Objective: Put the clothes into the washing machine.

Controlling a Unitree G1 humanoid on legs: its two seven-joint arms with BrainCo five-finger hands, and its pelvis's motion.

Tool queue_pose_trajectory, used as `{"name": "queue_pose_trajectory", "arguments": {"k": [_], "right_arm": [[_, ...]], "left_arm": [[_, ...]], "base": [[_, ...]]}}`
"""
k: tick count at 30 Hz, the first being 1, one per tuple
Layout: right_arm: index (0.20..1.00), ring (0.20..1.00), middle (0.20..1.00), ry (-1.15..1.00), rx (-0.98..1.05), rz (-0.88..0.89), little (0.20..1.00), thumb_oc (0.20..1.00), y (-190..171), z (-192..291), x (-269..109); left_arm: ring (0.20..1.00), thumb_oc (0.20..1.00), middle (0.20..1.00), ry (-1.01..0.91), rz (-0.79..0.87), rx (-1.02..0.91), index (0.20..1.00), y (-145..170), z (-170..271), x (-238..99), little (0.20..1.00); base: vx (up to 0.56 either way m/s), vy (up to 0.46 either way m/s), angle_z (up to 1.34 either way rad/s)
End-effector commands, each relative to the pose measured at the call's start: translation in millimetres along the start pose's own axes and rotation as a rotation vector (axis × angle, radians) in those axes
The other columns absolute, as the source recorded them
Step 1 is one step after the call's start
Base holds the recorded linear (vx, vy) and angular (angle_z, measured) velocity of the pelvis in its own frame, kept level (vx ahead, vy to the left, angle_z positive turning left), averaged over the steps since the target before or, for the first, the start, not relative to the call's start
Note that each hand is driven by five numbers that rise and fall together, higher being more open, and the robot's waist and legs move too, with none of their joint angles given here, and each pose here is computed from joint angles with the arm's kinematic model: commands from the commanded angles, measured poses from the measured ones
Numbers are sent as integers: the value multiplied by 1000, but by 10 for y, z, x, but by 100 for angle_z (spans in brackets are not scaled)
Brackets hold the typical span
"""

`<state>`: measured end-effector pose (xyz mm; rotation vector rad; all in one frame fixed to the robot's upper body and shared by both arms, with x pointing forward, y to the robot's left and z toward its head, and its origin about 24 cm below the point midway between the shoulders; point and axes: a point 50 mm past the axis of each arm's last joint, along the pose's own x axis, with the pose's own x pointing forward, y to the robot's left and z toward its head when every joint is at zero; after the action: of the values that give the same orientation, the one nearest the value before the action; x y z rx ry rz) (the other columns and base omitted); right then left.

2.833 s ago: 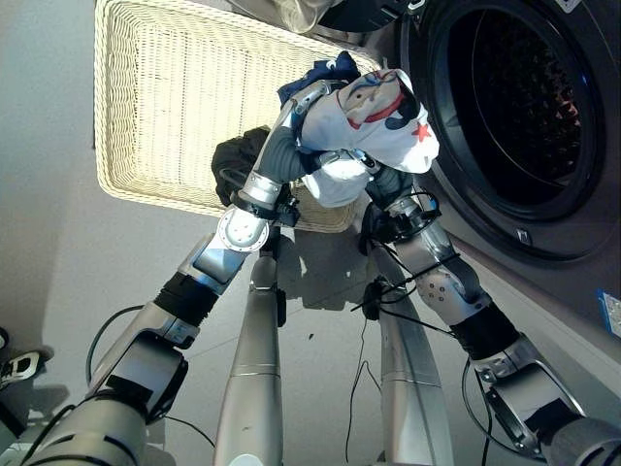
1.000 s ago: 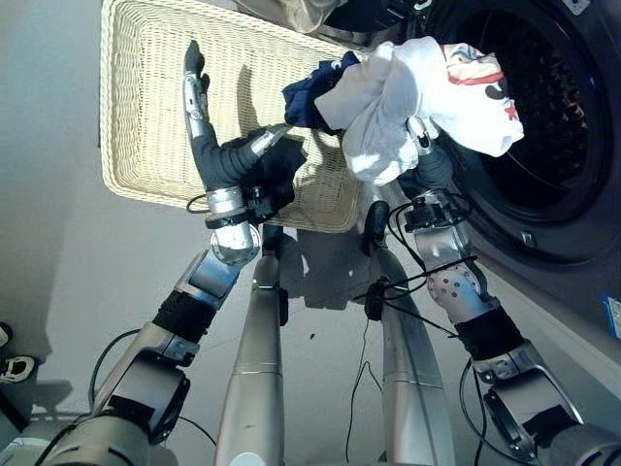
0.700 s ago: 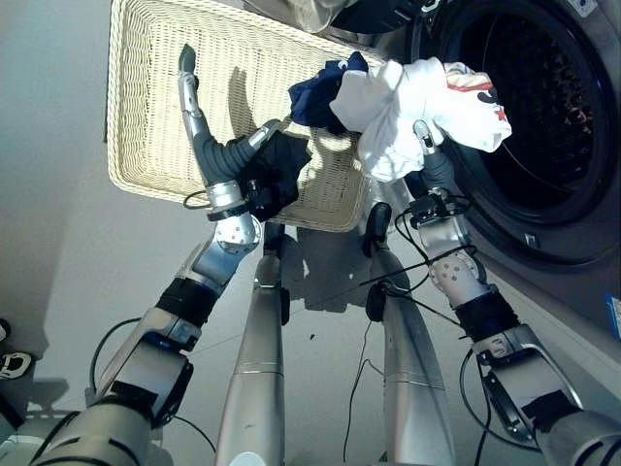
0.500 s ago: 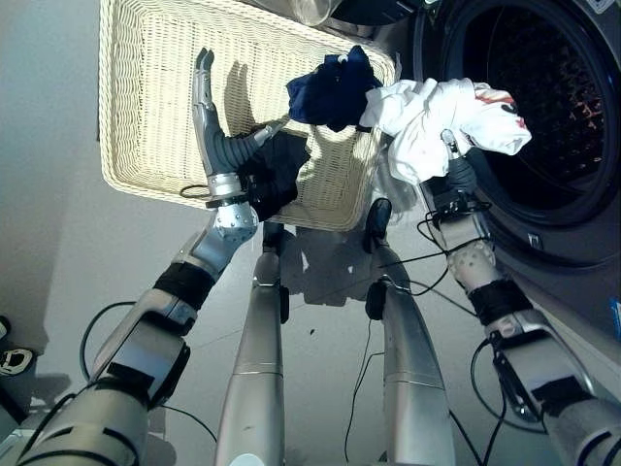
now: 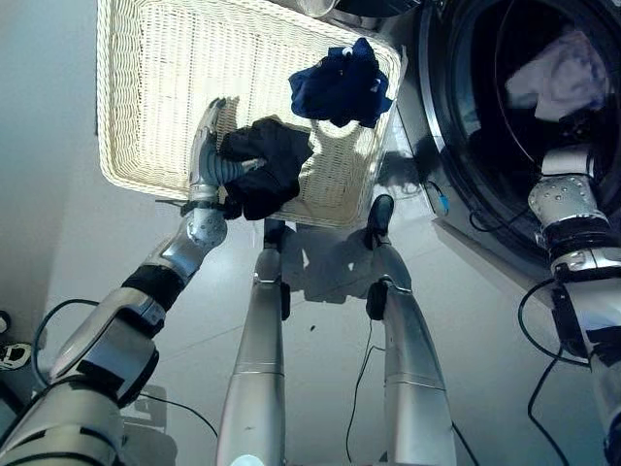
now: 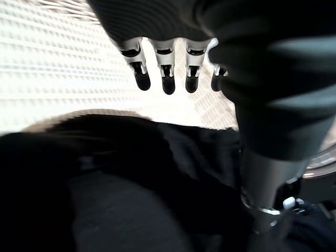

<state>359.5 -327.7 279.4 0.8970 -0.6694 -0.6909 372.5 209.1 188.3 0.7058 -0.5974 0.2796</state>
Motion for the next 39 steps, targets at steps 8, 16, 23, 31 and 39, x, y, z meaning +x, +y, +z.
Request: {"name": "queue_pose_trajectory", "arguments": {"k": [8, 16, 23, 31, 39], "right_arm": [[1000, 1000, 1000, -283, -87, 18, 1000, 1000, 50, 859, 261], [1000, 1000, 1000, -258, -188, -45, 1000, 1000, -55, 763, 307], [1000, 1000, 1000, -258, -325, 10, 1000, 1000, 61, 588, 240], [1000, 1000, 1000, -273, -439, 177, 1000, 1000, 325, 306, 44], [1000, 1000, 1000, -319, -448, 373, 1000, 1000, 638, 123, -263]], "left_arm": [[1000, 1000, 1000, -26, -191, 90, 1000, 3, -74, -29, 1000], [1000, 1000, 1000, -98, -319, 145, 1000, -82, 96, 85, 1000], [1000, 1000, 1000, -139, -397, 198, 1000, -182, 242, 175, 1000], [1000, 1000, 1000, -84, -521, 463, 1000, -330, 218, 257, 1000], [200, 200, 200, 56, -676, 603, 200, -388, -10, 167, 200]], "base": [[-1, 7, -1], [0, 0, 0], [1, -5, 0], [0, 0, 0], [0, 4, 0]]}}
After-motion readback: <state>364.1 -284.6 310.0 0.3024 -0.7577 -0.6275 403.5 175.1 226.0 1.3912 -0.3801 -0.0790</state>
